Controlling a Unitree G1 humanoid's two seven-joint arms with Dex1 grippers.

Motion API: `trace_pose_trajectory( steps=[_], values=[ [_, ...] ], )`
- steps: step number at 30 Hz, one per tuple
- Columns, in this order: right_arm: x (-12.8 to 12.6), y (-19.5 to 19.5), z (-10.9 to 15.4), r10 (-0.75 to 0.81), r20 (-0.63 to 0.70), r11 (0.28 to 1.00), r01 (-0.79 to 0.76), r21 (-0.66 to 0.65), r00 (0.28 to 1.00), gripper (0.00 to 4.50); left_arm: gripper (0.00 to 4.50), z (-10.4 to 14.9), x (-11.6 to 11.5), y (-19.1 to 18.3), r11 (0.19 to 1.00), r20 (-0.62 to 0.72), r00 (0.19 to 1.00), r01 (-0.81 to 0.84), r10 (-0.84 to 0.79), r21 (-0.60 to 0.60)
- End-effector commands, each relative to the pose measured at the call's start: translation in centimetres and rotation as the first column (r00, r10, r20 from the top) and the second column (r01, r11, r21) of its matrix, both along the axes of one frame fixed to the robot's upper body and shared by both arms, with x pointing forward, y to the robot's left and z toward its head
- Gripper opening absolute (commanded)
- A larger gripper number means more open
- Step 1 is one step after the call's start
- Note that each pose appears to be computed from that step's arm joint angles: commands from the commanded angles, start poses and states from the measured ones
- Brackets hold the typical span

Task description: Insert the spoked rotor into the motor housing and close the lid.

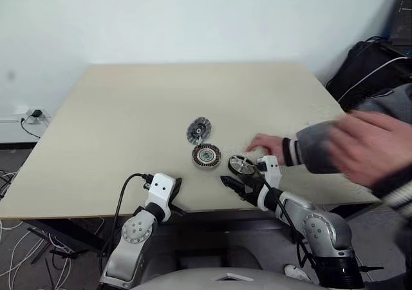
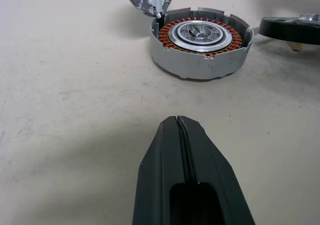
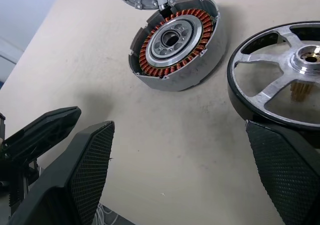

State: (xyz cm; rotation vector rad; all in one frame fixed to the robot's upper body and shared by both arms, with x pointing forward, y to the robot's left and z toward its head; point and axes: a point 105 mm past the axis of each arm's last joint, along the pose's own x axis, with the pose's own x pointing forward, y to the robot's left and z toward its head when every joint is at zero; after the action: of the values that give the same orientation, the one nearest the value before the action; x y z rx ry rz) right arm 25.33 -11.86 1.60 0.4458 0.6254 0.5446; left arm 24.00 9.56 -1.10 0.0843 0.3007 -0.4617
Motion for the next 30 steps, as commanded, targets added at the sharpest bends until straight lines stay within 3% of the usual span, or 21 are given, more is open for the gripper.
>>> trace_pose_trajectory(
  steps=[1,7,12,18,22,25,30],
  values=[
    [0.2,0.1,0.8,0.006,0.032,1.000,-0.007,0.007,0.999,4.46,0.00,1.4,0.6,-0.3,1.000,0.054,0.998,0.009,-0.007,-0.026],
    [-0.8,0.9,2.3,0.087,0.065,0.994,-0.091,0.065,0.994,4.46,0.00,1.3,0.6,-0.4,0.999,0.053,0.999,0.011,-0.009,-0.032],
    [-0.9,1.7,5.5,0.121,0.171,0.973,-0.151,0.177,0.978,4.46,0.00,1.3,0.7,-0.6,0.999,0.053,0.999,0.015,-0.014,-0.036],
    [2.1,0.0,6.8,-0.096,0.222,0.979,0.051,0.199,0.970,4.46,0.00,1.3,0.8,-0.7,0.999,0.055,0.998,0.021,-0.019,-0.036],
    [3.5,0.3,6.4,-0.123,0.244,0.991,0.104,0.089,0.962,4.46,0.00,1.3,0.9,-0.7,0.999,0.056,0.998,0.019,-0.017,-0.034],
    [4.1,1.6,6.3,-0.072,0.295,0.997,0.078,-0.009,0.953,3.86,0.00,1.4,0.9,-0.7,0.999,0.057,0.998,0.018,-0.016,-0.033],
    [5.5,3.5,4.6,0.056,0.371,0.957,0.057,-0.284,0.927,2.25,0.00,1.4,0.8,-0.6,0.999,0.058,0.998,0.012,-0.010,-0.032]
  ],
)
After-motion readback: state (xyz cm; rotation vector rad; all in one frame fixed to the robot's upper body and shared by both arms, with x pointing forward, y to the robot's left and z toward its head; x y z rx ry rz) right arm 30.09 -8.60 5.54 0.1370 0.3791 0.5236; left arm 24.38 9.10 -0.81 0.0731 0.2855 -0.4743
